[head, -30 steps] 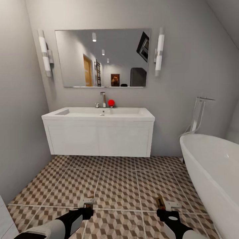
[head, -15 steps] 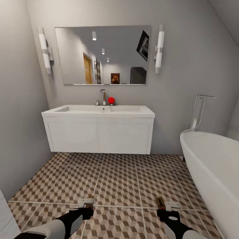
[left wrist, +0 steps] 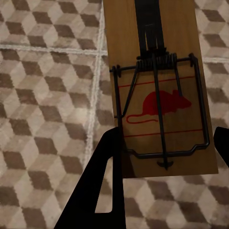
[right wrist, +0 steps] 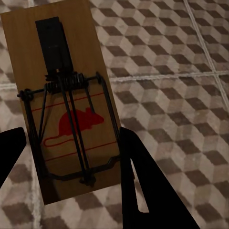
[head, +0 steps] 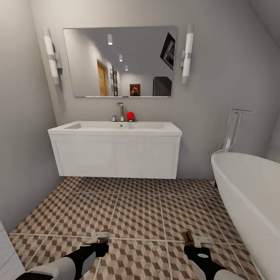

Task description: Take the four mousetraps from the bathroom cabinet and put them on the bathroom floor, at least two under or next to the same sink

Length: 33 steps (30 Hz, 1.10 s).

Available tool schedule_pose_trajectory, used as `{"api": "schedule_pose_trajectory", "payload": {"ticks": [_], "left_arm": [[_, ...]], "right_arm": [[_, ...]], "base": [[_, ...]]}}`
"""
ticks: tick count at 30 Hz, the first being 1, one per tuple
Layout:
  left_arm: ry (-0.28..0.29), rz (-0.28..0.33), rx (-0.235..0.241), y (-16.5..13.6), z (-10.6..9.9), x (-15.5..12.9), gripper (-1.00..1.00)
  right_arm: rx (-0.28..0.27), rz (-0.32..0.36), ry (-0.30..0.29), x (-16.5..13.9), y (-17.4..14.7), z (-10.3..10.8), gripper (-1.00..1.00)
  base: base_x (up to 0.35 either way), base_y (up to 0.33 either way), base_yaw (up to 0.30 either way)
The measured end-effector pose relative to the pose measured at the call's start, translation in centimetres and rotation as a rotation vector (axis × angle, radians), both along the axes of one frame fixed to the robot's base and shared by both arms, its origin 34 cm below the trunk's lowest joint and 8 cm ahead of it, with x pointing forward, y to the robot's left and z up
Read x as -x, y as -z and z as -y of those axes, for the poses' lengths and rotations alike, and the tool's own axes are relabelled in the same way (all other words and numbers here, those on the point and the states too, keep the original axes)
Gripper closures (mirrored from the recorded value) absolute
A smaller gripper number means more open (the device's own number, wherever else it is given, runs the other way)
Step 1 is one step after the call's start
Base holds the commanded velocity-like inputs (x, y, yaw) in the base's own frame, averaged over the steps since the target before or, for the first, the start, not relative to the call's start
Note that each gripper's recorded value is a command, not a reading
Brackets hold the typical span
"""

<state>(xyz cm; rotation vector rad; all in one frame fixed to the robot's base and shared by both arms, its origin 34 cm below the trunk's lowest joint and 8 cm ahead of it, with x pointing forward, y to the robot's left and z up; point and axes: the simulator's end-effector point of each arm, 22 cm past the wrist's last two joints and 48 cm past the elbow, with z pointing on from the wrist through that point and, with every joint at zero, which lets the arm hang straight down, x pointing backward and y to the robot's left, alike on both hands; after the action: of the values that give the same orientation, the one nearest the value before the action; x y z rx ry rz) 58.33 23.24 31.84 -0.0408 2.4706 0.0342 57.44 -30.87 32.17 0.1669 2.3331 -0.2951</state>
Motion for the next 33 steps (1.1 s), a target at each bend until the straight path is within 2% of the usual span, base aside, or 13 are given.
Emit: {"api": "schedule_pose_trajectory", "payload": {"ticks": [33], "left_arm": [[-0.010,-0.049,-0.002,2.6,-0.5,1.0,1.00]], "right_arm": [[0.001,-0.052,0.008,1.1,2.5,0.4,1.00]], "base": [[0.000,0.000,0.000]]}}
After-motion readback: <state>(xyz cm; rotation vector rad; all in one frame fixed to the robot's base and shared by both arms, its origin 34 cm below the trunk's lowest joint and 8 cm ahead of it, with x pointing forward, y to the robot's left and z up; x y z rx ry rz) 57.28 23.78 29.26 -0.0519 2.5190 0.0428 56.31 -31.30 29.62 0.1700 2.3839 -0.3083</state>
